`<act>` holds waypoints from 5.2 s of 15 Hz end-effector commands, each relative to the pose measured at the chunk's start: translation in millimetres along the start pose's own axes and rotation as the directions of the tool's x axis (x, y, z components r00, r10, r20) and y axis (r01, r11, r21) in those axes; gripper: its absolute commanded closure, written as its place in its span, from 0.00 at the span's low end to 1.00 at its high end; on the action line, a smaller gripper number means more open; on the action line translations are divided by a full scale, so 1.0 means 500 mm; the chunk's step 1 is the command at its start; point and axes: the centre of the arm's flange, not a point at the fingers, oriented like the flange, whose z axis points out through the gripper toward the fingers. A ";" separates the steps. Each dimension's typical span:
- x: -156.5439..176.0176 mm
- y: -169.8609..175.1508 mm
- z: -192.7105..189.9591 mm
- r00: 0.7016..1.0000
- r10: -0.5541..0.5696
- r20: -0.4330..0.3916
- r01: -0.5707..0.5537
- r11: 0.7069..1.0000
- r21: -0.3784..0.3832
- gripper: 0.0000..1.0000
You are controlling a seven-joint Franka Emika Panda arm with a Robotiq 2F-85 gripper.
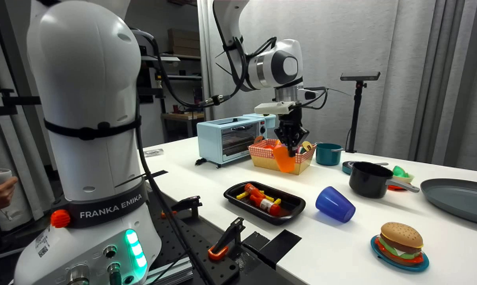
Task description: Pour the contents of the orange cup onto the tray
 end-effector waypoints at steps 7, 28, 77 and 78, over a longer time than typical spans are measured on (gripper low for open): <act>0.031 0.029 0.086 1.000 -0.007 0.003 0.007 1.000 0.018 0.99; 0.050 0.057 0.123 1.000 0.006 0.028 -0.006 1.000 0.013 0.99; -0.153 0.000 -0.265 0.991 0.131 -0.002 -0.131 0.991 -0.002 0.00; -0.161 0.000 -0.269 0.991 0.135 0.000 -0.135 0.991 -0.003 0.00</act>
